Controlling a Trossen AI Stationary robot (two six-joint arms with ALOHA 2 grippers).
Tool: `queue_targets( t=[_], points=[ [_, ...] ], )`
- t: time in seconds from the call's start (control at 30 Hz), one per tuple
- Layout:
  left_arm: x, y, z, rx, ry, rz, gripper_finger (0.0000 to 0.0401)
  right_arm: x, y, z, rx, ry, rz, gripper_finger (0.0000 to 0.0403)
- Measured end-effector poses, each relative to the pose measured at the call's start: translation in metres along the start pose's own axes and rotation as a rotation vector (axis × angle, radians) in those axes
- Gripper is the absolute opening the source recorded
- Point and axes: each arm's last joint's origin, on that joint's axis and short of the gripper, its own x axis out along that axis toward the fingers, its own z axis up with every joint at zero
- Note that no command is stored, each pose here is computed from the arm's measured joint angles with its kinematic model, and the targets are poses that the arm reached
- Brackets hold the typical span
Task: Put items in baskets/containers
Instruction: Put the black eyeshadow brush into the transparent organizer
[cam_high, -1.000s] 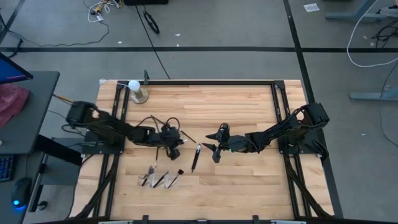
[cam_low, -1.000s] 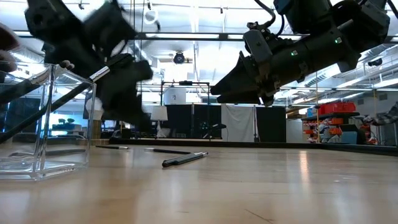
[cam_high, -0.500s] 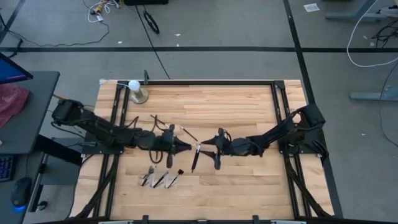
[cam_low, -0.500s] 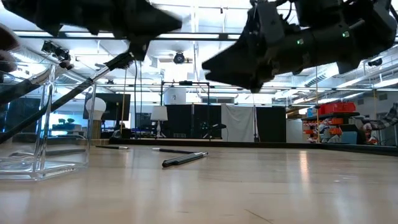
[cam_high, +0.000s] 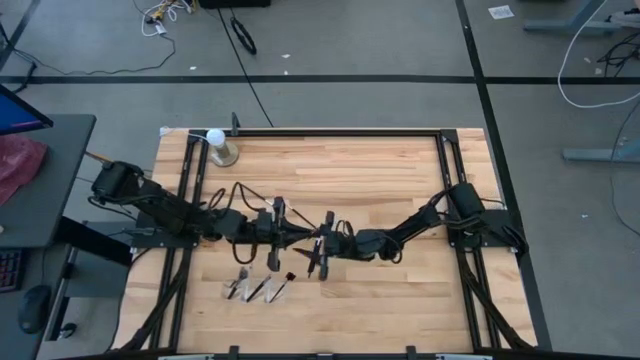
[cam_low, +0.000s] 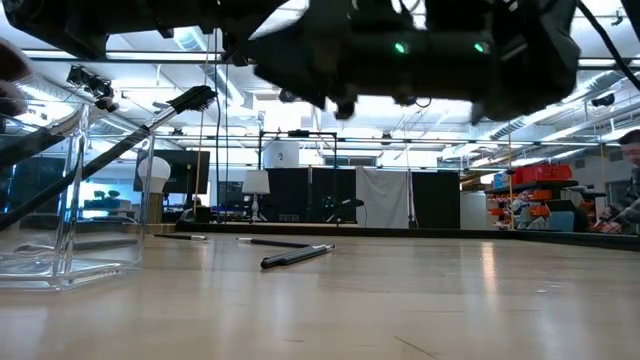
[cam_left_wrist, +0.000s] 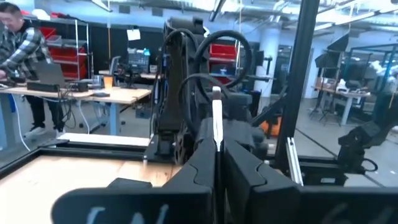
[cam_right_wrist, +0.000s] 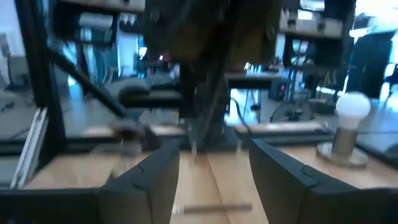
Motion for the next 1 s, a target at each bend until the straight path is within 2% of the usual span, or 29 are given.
queue_targets(
  t=[0.13, 0.3, 0.43, 0.6, 0.67, 0.8, 1.0],
  points=[
    [0.000, 0.000, 0.001, 0.006, -0.005, 0.002, 0.0017, 0.011, 0.000, 0.012, 0.023, -0.043, -0.071, 0.0196],
    [0.000, 0.000, 0.000, 0.012, -0.002, 0.003, 0.0015, 0.014, 0.000, 0.017, 0.030, -0.061, -0.079, 0.0183],
    [0.000, 0.000, 0.000, 0.021, -0.002, 0.004, 0.0018, 0.013, 0.001, 0.017, 0.029, -0.059, -0.074, 0.0131],
    [0.000, 0.000, -0.001, 0.029, 0.013, 0.007, 0.0018, 0.012, 0.006, 0.015, 0.016, -0.041, -0.063, 0.0029],
    [0.000, 0.000, -0.003, 0.037, 0.028, 0.005, 0.0022, 0.011, 0.008, 0.013, 0.007, -0.019, -0.056, 0.0013],
    [0.000, 0.000, -0.007, 0.050, 0.068, 0.007, 0.0051, 0.010, 0.010, 0.008, 0.023, 0.045, -0.061, 0.0018],
    [-0.003, 0.001, -0.016, 0.085, 0.182, 0.000, 0.0125, 0.005, 0.010, 0.007, 0.023, 0.234, -0.060, 0.0010]
  ],
)
